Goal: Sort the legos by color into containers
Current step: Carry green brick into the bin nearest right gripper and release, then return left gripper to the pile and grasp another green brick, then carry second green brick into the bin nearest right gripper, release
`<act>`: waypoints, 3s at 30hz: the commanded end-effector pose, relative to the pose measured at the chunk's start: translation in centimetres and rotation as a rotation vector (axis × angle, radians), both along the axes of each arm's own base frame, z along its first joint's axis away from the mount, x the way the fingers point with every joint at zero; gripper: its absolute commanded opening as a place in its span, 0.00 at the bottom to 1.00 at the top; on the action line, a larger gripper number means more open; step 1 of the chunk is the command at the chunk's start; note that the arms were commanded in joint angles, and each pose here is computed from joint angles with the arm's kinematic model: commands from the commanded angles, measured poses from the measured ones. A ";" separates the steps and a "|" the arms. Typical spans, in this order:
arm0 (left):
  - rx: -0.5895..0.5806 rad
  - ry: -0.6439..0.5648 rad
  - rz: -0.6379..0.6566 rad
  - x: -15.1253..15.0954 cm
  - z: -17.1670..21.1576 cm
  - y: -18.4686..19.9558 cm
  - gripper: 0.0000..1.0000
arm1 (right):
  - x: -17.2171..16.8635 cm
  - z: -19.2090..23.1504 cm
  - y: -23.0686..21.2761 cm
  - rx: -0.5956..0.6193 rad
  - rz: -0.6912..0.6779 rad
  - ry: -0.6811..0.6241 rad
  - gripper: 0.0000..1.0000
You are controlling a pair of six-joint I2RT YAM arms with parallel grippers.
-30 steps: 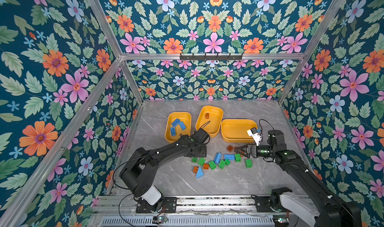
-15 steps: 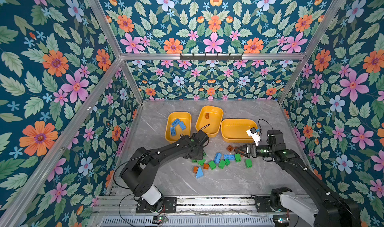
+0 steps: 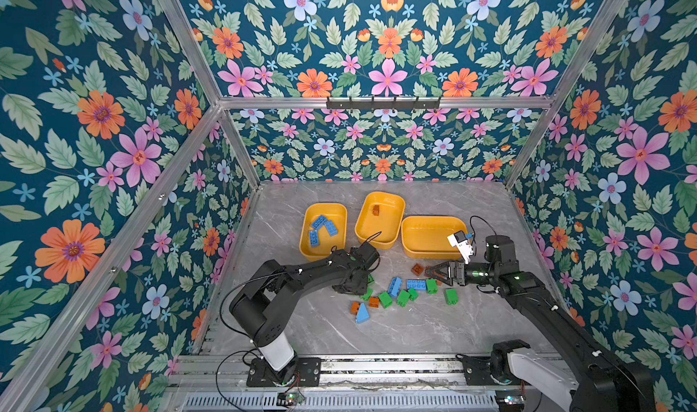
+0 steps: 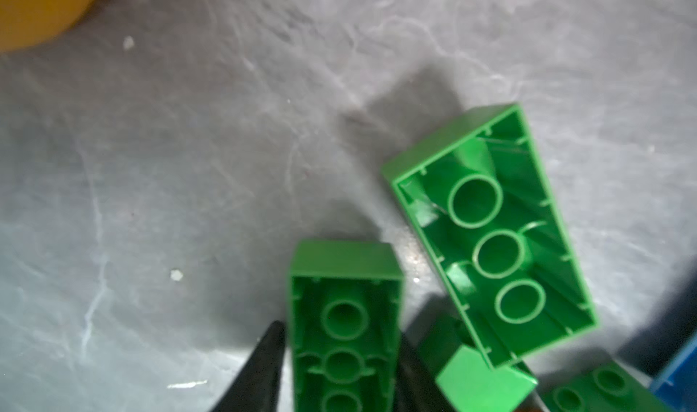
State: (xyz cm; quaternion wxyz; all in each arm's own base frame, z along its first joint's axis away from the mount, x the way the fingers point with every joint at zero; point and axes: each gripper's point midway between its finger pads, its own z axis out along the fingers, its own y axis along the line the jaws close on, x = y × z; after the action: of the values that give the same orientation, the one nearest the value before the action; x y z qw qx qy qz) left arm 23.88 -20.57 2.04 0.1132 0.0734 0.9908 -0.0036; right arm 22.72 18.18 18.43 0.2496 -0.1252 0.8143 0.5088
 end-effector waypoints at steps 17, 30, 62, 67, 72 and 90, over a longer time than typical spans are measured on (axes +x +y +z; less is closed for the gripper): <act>-0.313 -0.252 -0.173 9.2 14.5 -11.5 0.33 | 3.3 1.7 -1.9 -0.085 -0.180 -0.065 0.99; -0.588 -0.316 -0.273 14.5 13.6 -23.1 0.33 | 3.5 1.6 -3.1 -0.124 -0.239 -0.054 0.99; -0.199 -0.210 0.232 4.8 7.9 -6.4 0.70 | 1.6 1.4 -1.7 -0.078 -0.127 -0.003 0.99; -0.158 -0.182 0.281 4.6 5.2 -5.9 0.70 | 1.6 1.2 -1.5 -0.077 -0.121 0.006 0.99; -0.119 -0.168 0.321 4.6 3.1 -5.4 0.67 | 1.3 0.6 -1.6 -0.082 -0.123 0.016 0.99; -0.095 -0.144 0.273 4.4 1.9 -5.6 0.29 | 1.3 0.0 -1.8 -0.097 -0.131 0.024 0.99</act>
State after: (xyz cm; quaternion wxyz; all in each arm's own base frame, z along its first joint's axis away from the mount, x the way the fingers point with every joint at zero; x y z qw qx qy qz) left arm 27.87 -26.18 2.92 0.1782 -0.0824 0.9799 -0.0357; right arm 23.86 16.34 18.06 0.2565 -0.0677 0.8503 0.4546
